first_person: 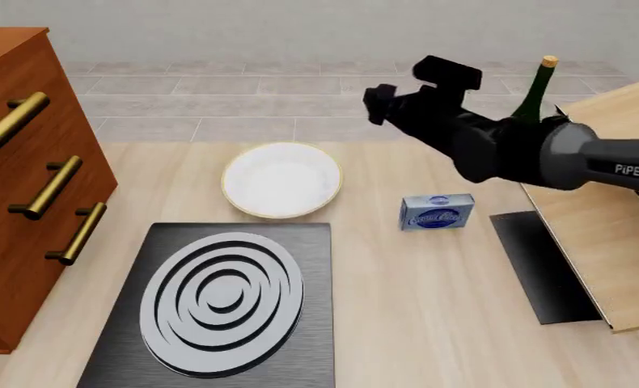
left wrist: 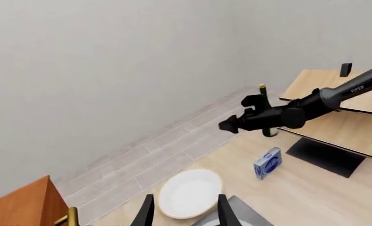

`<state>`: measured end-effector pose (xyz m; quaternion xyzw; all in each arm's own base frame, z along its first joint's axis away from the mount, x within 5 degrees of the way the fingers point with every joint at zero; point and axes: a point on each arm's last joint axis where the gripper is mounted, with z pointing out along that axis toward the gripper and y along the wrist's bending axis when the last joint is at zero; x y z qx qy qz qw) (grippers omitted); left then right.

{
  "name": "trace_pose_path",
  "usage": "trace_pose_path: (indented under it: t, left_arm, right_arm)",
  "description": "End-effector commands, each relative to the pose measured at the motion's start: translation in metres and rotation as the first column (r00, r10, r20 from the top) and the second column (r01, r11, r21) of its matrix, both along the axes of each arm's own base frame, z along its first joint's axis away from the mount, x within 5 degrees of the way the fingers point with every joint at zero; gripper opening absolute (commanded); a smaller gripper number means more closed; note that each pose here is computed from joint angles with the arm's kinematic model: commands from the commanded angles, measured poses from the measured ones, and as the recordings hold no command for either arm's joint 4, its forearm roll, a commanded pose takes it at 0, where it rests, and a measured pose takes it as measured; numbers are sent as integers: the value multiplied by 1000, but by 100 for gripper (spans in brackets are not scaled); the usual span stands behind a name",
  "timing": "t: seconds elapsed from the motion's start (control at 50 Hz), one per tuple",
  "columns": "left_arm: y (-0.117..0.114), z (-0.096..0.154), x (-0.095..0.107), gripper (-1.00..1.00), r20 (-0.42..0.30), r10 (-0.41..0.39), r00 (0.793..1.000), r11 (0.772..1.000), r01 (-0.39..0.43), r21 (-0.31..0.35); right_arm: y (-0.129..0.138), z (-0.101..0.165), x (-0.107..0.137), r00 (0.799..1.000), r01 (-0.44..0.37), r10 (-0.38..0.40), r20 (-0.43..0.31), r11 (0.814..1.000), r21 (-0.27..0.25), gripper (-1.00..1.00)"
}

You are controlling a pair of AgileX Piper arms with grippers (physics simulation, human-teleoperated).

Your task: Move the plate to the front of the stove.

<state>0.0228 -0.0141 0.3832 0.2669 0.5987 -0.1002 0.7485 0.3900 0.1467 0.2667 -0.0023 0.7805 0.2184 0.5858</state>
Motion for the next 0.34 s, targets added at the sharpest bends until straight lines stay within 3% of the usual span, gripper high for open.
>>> trace_pose_path:
  t: [0.02,0.08,0.12,0.24,0.34]
  left_arm:
    - [-4,-3,6,100,-25,-4,1000,1000,4,-20]
    - [-5,-4,9,100,-33,-5,999,1000,4,-25]
    - [-6,-6,10,100,-38,-3,999,1000,2,-26]
    - [-8,-7,14,100,-45,-7,999,1000,6,-28]
    - [-10,-10,16,100,-51,-13,999,1000,11,-24]
  right_arm:
    - [-5,28,-54,992,-56,66,110,994,-91,100]
    - [-8,34,-69,990,-65,75,122,994,-83,100]
    - [-9,41,-82,983,-79,97,153,990,-116,100]
    - [-10,55,-108,977,-106,125,175,988,-109,100]
    - [-15,63,-126,968,-116,143,207,984,-136,100]
